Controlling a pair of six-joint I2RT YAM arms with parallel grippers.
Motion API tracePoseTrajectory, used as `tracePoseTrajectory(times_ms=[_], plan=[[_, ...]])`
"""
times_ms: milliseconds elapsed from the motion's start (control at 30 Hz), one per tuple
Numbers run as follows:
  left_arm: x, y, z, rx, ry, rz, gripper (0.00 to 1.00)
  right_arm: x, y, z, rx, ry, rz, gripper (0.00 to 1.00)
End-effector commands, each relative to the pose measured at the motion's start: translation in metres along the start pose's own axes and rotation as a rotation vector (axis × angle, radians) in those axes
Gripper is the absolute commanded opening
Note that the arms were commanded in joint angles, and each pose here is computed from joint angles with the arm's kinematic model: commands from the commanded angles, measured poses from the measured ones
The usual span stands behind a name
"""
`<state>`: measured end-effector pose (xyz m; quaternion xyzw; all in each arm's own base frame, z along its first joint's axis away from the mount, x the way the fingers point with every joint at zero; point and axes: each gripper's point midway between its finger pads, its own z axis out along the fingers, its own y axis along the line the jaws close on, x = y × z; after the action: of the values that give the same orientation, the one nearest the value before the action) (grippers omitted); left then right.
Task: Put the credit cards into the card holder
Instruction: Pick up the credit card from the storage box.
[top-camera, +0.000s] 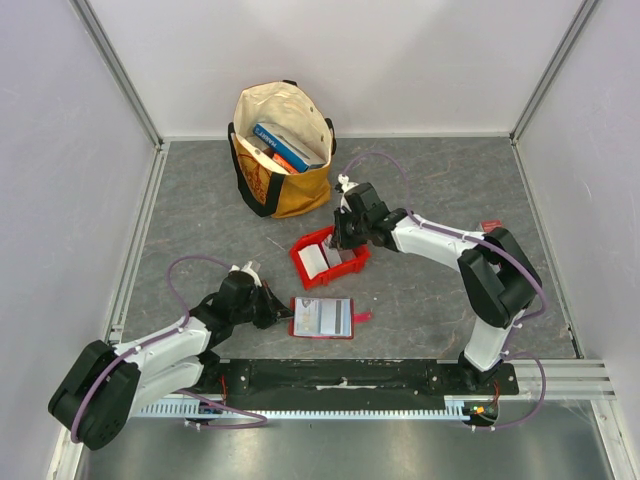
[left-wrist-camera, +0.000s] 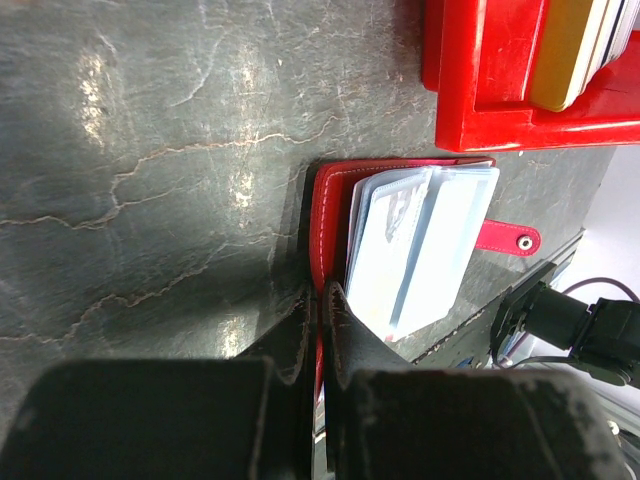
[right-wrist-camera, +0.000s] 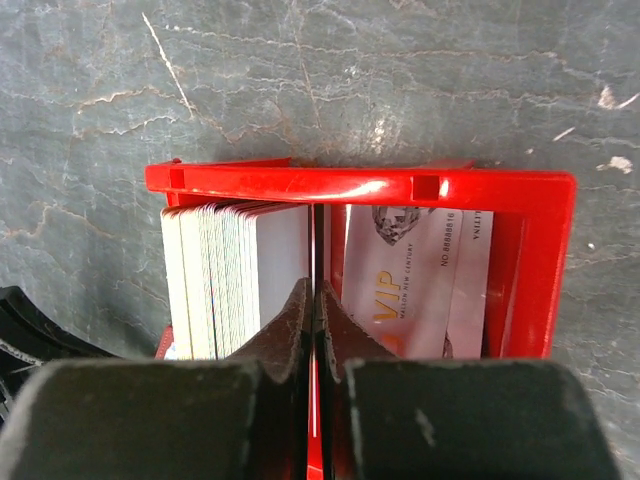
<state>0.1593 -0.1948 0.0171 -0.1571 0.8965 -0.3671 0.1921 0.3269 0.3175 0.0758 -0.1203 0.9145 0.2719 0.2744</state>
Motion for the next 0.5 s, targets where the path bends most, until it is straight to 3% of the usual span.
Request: tracePoseTrajectory(times_ms=[0, 300, 467], plan=[[-0.006, -0.011, 0.000, 0.038, -0.014, 0.057, 0.02, -0.038, 0.003, -0.014, 0.051, -0.068, -0.102, 0.01], [-0.006, -0.011, 0.001, 0.037, -0.013, 0.060, 0.02, -0.077, -0.001, -0.061, 0.172, -0.144, -0.239, 0.00], [-0.006, -0.010, 0.001, 0.036, -0.012, 0.058, 0.02, -0.071, -0.014, -0.108, 0.258, -0.188, -0.249, 0.00]])
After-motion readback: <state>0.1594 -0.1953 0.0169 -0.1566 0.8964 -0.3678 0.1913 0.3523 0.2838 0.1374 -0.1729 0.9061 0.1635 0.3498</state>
